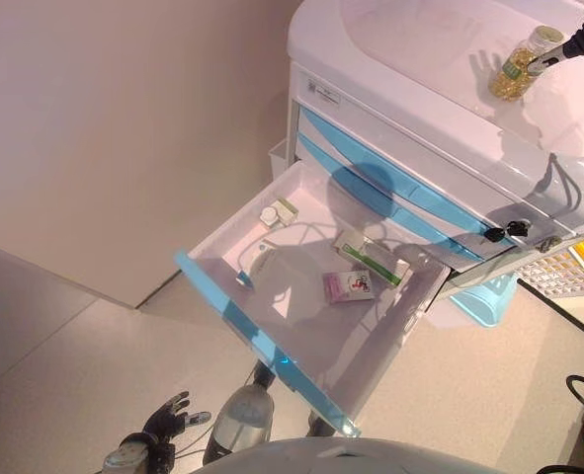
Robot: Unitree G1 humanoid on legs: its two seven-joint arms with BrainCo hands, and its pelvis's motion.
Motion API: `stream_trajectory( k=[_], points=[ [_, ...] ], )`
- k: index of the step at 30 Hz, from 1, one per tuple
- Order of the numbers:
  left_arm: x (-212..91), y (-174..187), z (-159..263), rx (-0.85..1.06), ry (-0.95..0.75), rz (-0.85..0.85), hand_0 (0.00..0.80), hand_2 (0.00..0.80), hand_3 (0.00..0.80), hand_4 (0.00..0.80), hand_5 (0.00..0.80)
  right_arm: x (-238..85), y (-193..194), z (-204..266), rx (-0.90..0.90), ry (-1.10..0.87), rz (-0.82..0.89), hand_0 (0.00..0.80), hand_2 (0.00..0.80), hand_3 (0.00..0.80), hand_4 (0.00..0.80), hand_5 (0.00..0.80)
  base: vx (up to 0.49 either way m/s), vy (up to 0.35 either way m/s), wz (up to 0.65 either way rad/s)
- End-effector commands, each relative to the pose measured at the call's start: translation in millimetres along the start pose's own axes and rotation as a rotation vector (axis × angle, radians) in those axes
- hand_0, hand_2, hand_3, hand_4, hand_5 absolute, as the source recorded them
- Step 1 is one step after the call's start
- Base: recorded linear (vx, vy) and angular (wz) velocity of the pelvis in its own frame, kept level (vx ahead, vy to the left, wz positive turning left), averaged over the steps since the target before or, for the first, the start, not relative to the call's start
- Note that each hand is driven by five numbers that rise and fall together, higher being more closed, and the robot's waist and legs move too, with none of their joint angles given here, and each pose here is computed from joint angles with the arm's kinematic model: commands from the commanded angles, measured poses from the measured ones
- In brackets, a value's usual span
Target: Open the drawer and pick up the medicine
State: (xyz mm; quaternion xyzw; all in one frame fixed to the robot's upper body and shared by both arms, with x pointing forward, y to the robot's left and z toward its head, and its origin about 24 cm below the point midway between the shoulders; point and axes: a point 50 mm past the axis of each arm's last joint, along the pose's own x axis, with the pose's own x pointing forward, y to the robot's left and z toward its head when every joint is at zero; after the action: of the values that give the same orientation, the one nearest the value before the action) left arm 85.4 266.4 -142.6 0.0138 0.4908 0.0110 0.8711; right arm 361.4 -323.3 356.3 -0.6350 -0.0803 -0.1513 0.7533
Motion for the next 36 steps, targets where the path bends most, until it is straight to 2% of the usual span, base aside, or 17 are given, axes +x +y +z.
stream_trajectory(
  k=[1,5,10,18,26,29,32,36],
  points=[
    [-10,11,-14,0.089,0.039,-0.005,0.0,0.0,0.0,0.0,0.0,-5,-56,13,0.09,-0.06,-0.212,0.0,0.0,0.0,0.0,0.0,-0.005,-0.003,-0.07],
    [-9,12,-12,0.108,0.039,-0.011,0.0,0.0,0.0,0.0,0.0,-7,-68,17,0.332,-0.1,-0.294,0.0,0.0,0.0,0.0,0.0,-0.019,-0.019,-0.11],
    [-9,11,-13,0.13,0.051,-0.019,0.0,0.0,0.0,0.0,0.0,-13,-77,21,0.528,-0.177,-0.349,0.0,0.0,0.0,0.0,0.0,-0.008,-0.009,-0.1],
    [-10,9,-17,0.162,0.079,-0.026,0.0,0.0,0.0,0.0,0.0,-29,-75,12,0.704,-0.287,-0.356,0.0,0.0,0.0,0.0,0.0,-0.013,-0.002,-0.23],
    [-7,11,-9,0.143,0.051,-0.025,0.0,0.0,0.0,0.0,0.0,-58,-68,-29,0.854,-0.297,-0.442,0.0,0.0,0.0,0.0,0.0,-0.056,-0.007,-0.32],
    [-7,9,-10,0.136,0.048,-0.024,0.0,0.0,0.0,0.0,0.0,-73,-49,-48,0.931,-0.276,-0.466,0.0,0.0,0.0,0.0,0.0,-0.026,0.006,-0.17],
    [-6,5,-12,0.112,0.042,-0.021,0.0,0.0,0.0,0.0,0.0,-94,-6,-76,1.071,-0.202,-0.472,0.0,0.0,0.0,0.0,0.0,-0.01,0.009,-0.3],
    [-4,-1,-13,0.091,0.049,-0.019,0.0,0.0,0.0,0.0,0.0,-131,84,-90,1.112,-0.068,-0.347,0.0,0.0,0.0,0.0,0.0,-0.024,0.003,-0.31]
  ],
)
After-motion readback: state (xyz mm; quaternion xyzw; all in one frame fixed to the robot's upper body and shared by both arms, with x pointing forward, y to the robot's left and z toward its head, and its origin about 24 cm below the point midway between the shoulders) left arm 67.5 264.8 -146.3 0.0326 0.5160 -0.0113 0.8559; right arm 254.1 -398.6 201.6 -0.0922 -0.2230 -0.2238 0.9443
